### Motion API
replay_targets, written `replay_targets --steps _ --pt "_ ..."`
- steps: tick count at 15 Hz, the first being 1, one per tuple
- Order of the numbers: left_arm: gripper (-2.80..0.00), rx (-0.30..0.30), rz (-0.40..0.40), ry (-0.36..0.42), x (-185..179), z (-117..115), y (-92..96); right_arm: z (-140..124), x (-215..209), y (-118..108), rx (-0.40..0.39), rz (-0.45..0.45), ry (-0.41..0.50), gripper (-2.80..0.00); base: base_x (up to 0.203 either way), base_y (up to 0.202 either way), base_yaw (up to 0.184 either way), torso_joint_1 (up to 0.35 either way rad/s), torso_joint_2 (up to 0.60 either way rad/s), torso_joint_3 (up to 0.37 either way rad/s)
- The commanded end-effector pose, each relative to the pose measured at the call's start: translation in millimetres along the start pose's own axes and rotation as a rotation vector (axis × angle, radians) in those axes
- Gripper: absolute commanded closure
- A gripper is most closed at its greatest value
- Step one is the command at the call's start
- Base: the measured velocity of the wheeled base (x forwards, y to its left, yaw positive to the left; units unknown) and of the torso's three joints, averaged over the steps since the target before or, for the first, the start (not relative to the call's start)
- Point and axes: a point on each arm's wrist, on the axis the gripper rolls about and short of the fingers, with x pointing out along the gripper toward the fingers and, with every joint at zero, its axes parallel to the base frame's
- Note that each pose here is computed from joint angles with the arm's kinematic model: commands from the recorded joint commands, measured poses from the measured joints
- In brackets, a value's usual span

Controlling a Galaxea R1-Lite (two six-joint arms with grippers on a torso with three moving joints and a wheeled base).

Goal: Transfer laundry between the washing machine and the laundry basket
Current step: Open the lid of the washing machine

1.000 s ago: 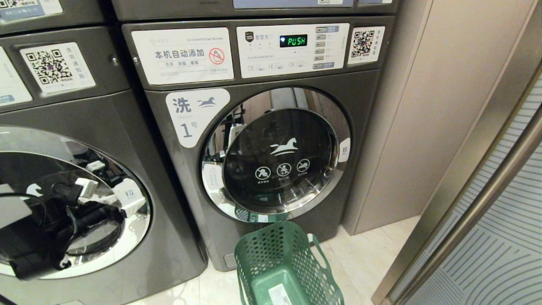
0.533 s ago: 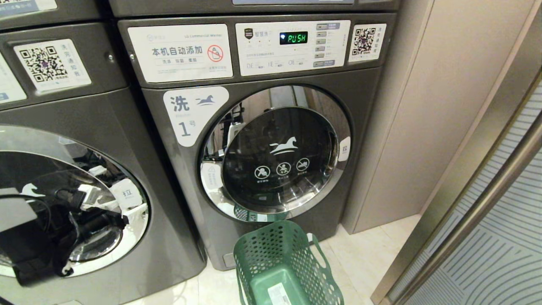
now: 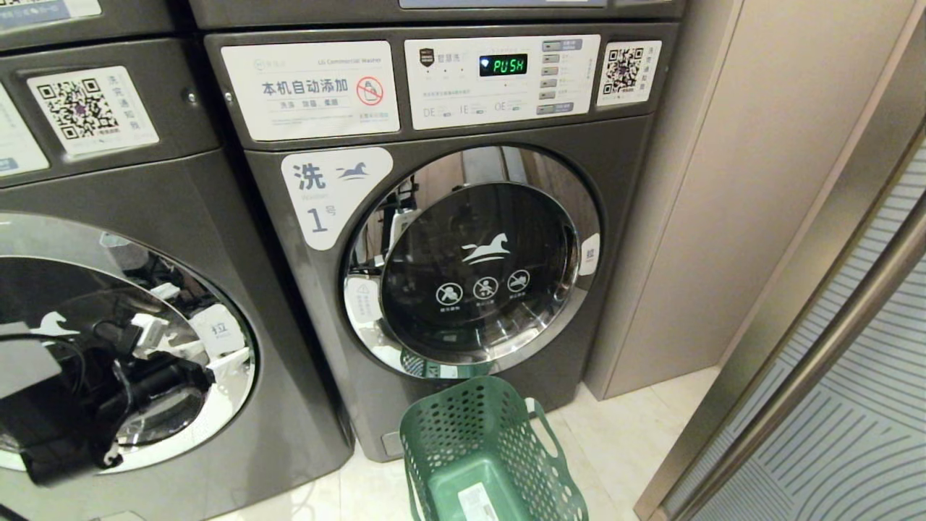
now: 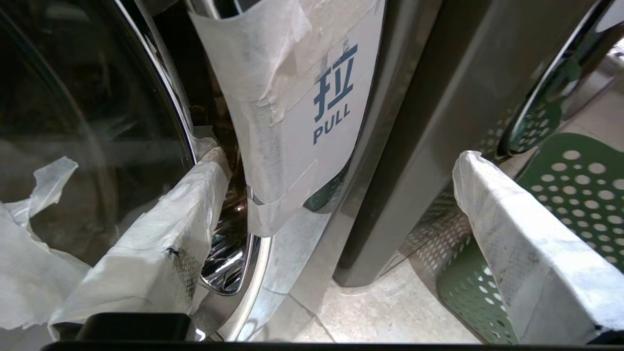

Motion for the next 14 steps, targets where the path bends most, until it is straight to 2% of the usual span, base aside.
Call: replay_targets --steps 1,3,7,14 --pt "-2.8 0.008 -0.021 -0.024 2 1 4.7 -9 2 0 0.0 -0.001 0.034 0.0 0.0 0.0 0.0 0.0 0.0 0.0" --pt "-2.8 -0.029 -0.04 -0.035 5 2 8.5 -9 2 0 0.0 -0.001 0.034 0.0 0.0 0.0 0.0 0.0 0.0 0.0" --pt "-2.8 0.011 -0.03 -0.078 20 6 23.2 -9 2 0 0.0 -0.001 0.034 0.0 0.0 0.0 0.0 0.0 0.0 0.0" --pt "-2.8 0.021 -0.026 -0.079 23 6 21.3 -9 2 0 0.0 -0.001 0.034 0.0 0.0 0.0 0.0 0.0 0.0 0.0"
